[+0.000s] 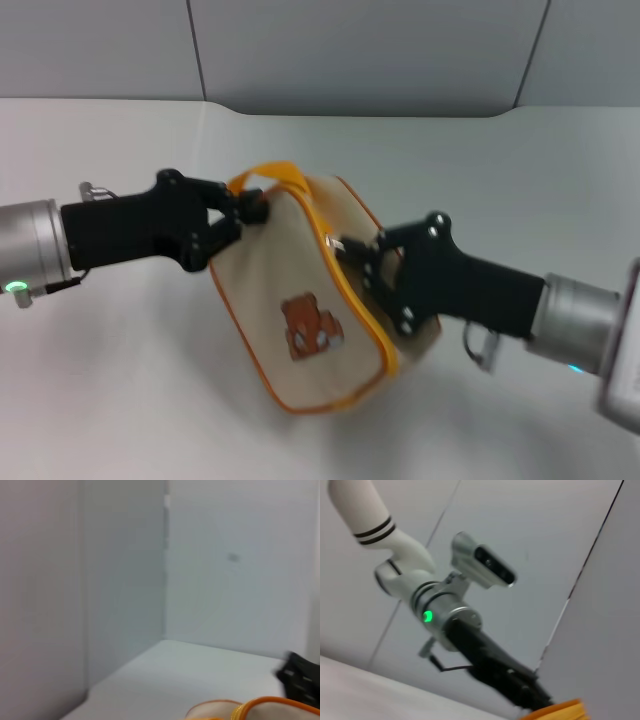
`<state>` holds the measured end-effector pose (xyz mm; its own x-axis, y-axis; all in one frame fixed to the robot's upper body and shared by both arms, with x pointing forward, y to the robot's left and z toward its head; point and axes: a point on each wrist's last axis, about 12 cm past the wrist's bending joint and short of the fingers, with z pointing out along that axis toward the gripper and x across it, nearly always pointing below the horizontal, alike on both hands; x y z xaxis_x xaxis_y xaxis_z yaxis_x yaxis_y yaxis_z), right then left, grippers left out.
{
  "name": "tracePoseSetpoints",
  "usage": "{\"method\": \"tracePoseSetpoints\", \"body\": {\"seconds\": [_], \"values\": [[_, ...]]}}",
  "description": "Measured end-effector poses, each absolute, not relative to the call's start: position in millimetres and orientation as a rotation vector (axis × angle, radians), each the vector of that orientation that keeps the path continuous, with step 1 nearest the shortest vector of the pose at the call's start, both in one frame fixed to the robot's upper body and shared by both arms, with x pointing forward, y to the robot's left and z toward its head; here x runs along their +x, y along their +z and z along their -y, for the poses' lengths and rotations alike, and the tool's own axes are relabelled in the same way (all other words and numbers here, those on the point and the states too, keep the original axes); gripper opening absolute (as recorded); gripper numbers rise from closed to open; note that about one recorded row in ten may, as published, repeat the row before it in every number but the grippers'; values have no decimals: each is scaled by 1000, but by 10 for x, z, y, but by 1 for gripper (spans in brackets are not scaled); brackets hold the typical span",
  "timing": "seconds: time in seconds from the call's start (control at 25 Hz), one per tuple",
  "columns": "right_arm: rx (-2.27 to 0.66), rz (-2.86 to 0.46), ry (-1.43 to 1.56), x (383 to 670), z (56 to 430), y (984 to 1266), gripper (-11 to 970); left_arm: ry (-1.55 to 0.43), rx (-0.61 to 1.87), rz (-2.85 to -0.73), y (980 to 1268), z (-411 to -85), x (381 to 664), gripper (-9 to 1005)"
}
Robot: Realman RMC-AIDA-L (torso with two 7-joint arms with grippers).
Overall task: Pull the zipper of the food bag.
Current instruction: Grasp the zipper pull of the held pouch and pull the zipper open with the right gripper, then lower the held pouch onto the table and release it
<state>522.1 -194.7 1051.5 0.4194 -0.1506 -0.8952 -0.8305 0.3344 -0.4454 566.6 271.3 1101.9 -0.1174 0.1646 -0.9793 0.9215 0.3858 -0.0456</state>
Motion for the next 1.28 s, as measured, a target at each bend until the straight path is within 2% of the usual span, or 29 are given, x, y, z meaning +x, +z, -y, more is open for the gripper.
{"method": "tracePoseSetpoints", "body": {"seconds": [0.28, 0.6, 0.92, 1.2, 1.28], "values": [[-1208, -1234, 697, 4936, 2470, 10421, 2, -844, 934, -1597, 10974, -2765, 5690, 81], [-1080, -1245, 678, 4900, 2610, 10469, 3, -877, 887, -1611, 10902, -2731, 5622, 82], [-820, -1215, 791, 4938, 2747, 10699, 160, -954, 728, -1625, 10545, -2626, 5256, 83], [-813, -1224, 823, 5021, 2710, 10743, 484, -938, 698, -1632, 10402, -2598, 5128, 84], [-812, -1229, 830, 5028, 2710, 10746, 563, -934, 683, -1624, 10409, -2636, 5111, 125]]}}
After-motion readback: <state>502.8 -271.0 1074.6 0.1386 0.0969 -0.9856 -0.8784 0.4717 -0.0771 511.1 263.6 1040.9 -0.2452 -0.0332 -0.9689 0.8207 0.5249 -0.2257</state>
